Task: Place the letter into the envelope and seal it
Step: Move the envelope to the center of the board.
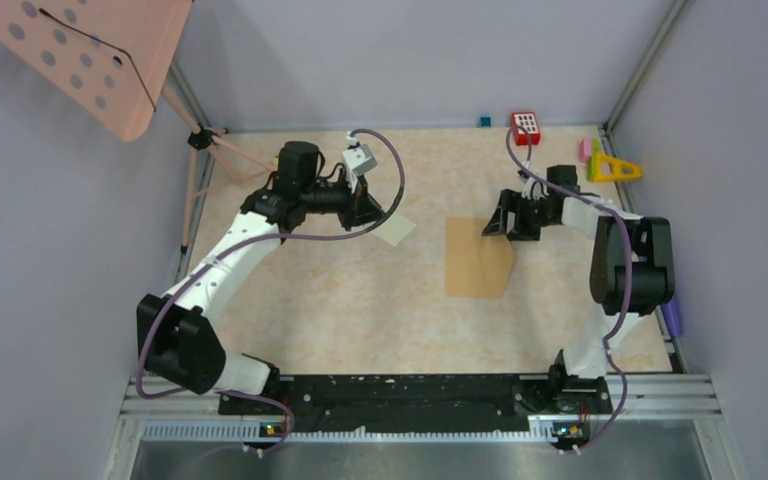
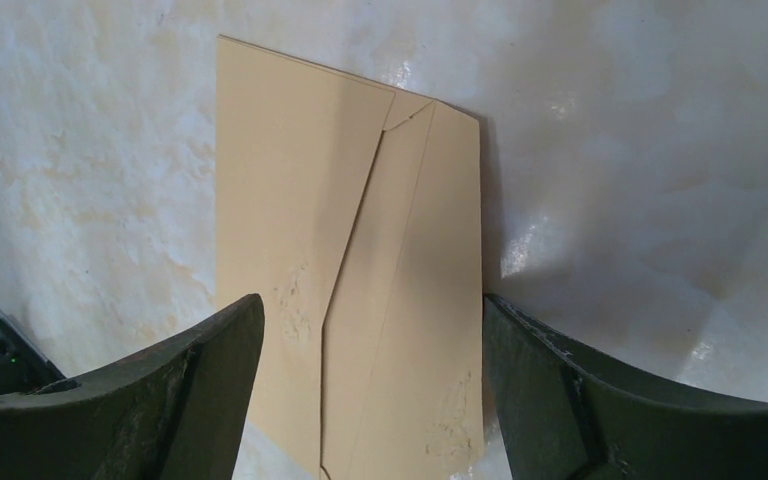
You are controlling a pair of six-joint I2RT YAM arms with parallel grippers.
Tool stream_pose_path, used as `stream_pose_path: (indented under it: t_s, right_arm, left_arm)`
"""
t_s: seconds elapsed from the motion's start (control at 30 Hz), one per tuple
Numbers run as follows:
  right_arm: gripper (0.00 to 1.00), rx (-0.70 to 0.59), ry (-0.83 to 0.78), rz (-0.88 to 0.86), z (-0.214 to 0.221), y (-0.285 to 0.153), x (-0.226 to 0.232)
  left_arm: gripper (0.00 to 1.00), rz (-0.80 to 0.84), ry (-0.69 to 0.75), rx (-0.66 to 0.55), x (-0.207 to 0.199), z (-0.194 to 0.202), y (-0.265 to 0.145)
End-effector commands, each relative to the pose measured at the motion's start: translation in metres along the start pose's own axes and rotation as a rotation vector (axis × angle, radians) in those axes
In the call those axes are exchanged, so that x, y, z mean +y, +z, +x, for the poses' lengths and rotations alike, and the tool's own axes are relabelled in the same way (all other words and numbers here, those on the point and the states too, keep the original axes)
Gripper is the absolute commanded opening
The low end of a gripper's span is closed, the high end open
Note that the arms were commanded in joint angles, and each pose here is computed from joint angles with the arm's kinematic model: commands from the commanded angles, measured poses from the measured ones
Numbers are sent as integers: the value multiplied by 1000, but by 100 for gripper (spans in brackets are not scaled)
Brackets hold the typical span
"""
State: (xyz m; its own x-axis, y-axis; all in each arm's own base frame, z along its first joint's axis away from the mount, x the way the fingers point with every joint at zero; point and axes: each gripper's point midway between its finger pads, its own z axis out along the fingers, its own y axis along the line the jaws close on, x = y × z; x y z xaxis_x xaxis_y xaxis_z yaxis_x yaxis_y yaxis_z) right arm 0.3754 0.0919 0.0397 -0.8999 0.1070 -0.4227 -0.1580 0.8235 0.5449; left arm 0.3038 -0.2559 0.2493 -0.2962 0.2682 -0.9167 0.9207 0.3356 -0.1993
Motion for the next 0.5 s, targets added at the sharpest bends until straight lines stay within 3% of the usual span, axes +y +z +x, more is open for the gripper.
stream_pose_path:
  t_s: [0.0, 0.17, 0.47]
  right_arm:
    - [80, 33, 19, 170, 14, -14, -38]
    - [80, 60, -38, 162, 25, -37, -50]
    - [80, 217, -433, -77, 91, -53, -9]
  left_arm:
    - [0, -20, 61, -36, -5, -17, -12]
    - [0, -21, 65, -29, -5, -16, -13]
    - [0, -15, 90, -16, -10, -20, -19]
